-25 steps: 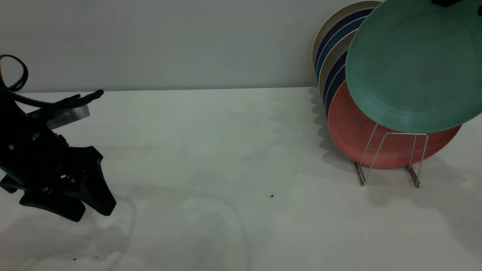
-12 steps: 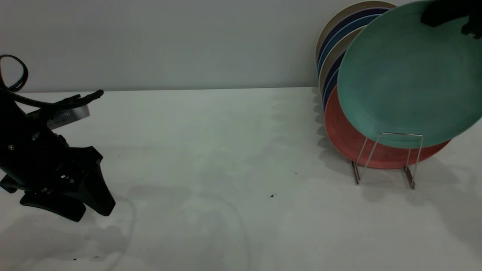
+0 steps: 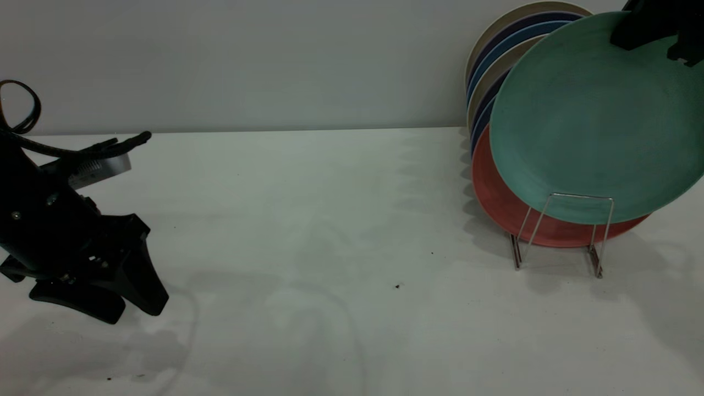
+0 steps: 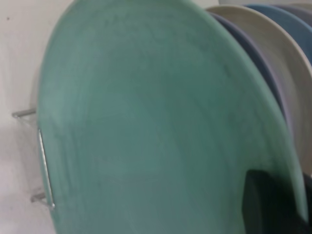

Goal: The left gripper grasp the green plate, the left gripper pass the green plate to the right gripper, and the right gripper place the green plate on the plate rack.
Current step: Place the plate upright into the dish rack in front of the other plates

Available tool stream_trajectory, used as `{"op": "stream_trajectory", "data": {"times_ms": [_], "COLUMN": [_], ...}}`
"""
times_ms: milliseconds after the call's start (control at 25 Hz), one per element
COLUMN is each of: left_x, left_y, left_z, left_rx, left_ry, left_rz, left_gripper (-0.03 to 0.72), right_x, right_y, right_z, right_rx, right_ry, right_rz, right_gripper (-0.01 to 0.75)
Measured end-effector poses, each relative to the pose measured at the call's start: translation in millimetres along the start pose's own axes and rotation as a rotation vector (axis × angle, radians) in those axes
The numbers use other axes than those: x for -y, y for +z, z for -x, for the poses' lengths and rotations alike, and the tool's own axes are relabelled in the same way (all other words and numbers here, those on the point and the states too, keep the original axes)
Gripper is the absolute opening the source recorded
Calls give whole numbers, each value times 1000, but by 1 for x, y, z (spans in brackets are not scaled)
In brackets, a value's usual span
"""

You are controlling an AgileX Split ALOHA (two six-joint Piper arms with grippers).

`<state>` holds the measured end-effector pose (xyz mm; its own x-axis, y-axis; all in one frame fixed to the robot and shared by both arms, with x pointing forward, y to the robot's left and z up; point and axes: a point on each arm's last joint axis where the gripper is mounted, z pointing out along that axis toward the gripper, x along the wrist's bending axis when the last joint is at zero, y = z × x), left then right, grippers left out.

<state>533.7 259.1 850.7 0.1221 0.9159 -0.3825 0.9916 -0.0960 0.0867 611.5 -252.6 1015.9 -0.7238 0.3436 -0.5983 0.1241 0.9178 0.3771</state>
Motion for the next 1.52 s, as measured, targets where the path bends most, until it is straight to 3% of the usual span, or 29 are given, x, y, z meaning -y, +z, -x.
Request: {"op": "stream_trajectory", "data": {"times_ms": [360, 840, 1080, 1320, 1520], "left_x": [0, 1, 1, 1, -8], "left_y": [0, 0, 0, 0, -5], "left_z": [0, 0, 1, 1, 1], "left_rx": [2, 5, 7, 7, -3], "left_ry": [-1, -1, -6, -7, -12], "left_rz": [-2, -6, -8, -8, 9], "left_gripper": [559, 558, 558, 557, 557], "right_x": [0, -2, -2, -3, -3], "right_y": [0, 0, -1, -4, -8], "right_z": [-4, -10, -15, -26, -36], "right_rx": [-47, -110, -169, -294, -411], "right_ry": [5, 48, 87, 232, 637], "right_rz": [0, 14, 17, -8, -108], "right_gripper": [74, 264, 280, 280, 280]}}
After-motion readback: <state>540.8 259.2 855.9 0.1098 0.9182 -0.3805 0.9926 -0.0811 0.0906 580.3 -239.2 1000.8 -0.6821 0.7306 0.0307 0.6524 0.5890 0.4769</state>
